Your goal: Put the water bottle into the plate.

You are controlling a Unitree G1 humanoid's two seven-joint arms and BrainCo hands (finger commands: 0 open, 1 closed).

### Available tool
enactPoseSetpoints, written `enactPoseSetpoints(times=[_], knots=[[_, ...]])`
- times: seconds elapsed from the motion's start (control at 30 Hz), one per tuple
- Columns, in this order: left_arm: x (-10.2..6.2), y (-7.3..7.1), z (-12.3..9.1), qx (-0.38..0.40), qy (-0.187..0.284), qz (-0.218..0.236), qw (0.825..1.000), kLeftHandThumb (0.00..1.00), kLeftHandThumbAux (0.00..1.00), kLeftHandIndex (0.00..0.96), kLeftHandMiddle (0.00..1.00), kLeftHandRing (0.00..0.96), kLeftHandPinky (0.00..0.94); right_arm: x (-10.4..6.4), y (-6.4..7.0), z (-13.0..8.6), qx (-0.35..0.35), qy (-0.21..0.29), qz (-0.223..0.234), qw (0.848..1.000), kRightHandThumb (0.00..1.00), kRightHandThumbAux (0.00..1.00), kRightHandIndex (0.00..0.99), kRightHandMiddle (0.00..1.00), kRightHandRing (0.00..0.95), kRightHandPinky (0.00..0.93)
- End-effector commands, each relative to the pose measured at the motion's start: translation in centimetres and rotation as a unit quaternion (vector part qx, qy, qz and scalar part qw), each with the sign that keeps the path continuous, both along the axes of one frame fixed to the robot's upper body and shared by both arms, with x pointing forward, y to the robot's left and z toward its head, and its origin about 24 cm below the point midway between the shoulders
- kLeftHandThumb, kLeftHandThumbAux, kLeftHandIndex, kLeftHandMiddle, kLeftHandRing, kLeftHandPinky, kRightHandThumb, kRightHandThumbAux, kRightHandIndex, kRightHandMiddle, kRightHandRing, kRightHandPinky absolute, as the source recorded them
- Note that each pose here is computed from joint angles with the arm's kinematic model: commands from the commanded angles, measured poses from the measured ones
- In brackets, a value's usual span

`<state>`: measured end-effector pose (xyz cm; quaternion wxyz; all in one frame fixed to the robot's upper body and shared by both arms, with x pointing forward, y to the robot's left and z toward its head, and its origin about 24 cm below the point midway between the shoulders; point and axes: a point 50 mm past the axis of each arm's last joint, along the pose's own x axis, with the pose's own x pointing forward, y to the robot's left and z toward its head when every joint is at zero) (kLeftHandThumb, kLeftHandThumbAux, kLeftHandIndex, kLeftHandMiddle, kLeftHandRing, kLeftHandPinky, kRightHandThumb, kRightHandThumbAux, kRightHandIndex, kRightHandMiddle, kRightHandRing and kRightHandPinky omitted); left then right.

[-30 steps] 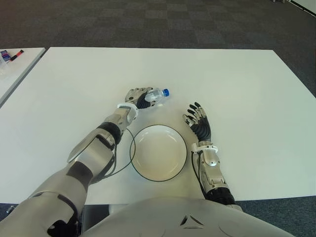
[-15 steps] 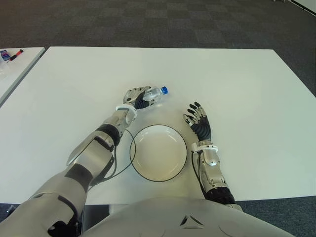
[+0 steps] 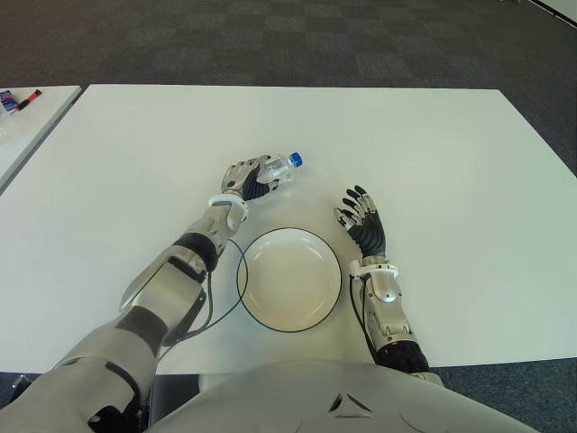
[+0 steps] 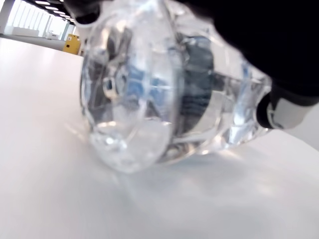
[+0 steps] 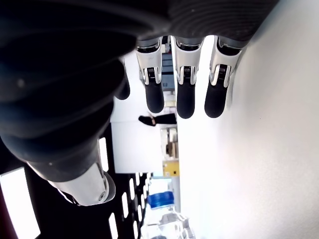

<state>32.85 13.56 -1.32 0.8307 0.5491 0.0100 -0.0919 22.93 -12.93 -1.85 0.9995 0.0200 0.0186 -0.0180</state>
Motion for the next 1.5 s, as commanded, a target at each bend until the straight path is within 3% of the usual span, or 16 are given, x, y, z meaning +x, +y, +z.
enactPoseSetpoints(times=[0.03,0.2,0.67,1.2,1.5], knots=[[-1.1,0.9,-1.1,-0.002,0.012,0.021,1.0,0.856,0.667,0.402,0.532,0.861,0.772,-0.2,0.2,-0.6,0.015,0.022,-0.005,1.0,0.53,0.769,0.1,0.159,0.171,0.23],[-0.8,1.0,0.0,-0.027,-0.022,0.021,0.999,0.856,0.667,0.401,0.53,0.861,0.806,-0.2,0.2,-0.8,0.012,0.027,-0.005,1.0,0.525,0.762,0.097,0.157,0.17,0.226],[-1.0,0.6,2.7,-0.09,-0.085,0.03,0.992,0.856,0.666,0.402,0.531,0.855,0.795,-0.3,0.0,-1.1,0.018,0.032,-0.002,0.999,0.507,0.769,0.087,0.157,0.174,0.234],[-4.0,-0.1,5.8,-0.191,-0.106,0.062,0.974,0.857,0.665,0.405,0.538,0.861,0.838,-0.2,-0.1,-1.4,0.017,0.035,-0.002,0.999,0.522,0.778,0.088,0.168,0.183,0.24],[-4.5,-0.3,6.7,-0.215,-0.112,0.072,0.968,0.856,0.665,0.404,0.537,0.862,0.836,-0.1,-0.1,-1.6,0.012,0.041,0.0,0.999,0.517,0.777,0.088,0.162,0.178,0.238]])
